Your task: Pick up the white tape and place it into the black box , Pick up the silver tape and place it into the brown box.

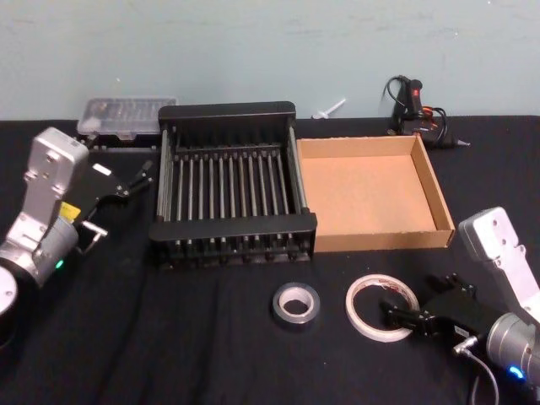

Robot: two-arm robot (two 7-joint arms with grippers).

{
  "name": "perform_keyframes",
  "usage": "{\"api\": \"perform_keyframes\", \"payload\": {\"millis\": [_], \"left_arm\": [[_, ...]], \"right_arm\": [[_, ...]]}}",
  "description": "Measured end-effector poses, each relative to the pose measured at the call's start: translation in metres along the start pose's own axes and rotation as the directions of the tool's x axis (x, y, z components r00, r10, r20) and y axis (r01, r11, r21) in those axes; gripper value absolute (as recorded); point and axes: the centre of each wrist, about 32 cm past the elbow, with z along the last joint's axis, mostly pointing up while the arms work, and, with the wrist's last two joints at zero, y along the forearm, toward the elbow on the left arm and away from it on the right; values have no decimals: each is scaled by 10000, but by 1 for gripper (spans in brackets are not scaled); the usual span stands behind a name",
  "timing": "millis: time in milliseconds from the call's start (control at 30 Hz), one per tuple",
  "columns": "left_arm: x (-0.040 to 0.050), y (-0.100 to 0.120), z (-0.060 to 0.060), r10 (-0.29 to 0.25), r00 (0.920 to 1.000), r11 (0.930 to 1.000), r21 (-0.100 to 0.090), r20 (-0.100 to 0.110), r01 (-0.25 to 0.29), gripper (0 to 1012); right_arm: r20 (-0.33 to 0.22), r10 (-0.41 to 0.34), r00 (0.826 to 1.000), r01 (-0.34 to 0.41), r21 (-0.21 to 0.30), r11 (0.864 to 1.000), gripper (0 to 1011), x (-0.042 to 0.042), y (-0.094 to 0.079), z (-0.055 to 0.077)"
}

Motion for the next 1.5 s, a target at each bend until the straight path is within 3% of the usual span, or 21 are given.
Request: {"api": "perform_keyframes", "payload": {"millis": [667, 1500], "left_arm": [[0, 0, 0, 0, 10000, 10000, 0, 0, 0, 1001], [0, 0, 0, 0, 10000, 10000, 1, 1, 0, 1001]], "right_arm": [[143, 2, 9999, -5, 209, 9998, 1002, -14, 14, -5], [228, 55, 9997, -58, 119, 9999, 1002, -19, 28, -9]]}}
